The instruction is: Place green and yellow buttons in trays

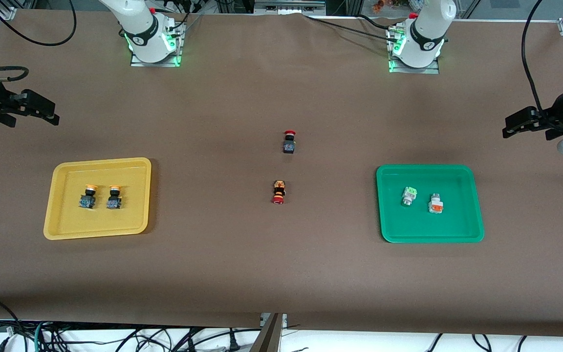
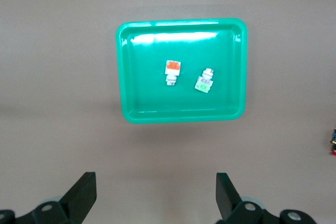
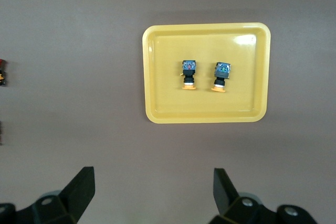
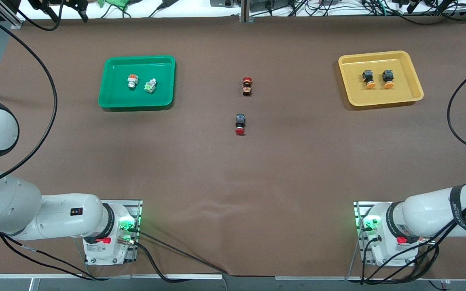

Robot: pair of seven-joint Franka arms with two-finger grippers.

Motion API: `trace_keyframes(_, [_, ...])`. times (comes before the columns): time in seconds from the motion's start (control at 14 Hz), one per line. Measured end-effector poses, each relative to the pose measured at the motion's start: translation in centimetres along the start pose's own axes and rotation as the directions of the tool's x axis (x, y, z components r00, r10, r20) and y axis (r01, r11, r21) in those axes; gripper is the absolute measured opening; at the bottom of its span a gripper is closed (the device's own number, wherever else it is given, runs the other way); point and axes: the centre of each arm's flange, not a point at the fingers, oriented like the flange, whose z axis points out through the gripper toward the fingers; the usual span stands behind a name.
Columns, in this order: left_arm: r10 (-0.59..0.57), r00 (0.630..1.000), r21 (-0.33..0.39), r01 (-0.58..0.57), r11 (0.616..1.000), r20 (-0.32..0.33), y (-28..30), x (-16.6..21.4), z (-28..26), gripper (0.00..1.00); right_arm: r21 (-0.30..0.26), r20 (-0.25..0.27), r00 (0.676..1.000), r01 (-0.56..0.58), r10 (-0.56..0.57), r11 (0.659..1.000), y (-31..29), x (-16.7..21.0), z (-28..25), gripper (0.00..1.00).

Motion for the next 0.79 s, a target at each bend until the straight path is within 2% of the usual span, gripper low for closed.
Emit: trace_keyframes(0.79, [-0.007, 1.000, -0.011, 0.008, 1.000, 0.007, 0.43, -0.26, 0.29, 1.00, 0.000, 0.000, 1.000, 0.000, 0.000, 1.000, 0.00, 0.00, 0.00, 1.00])
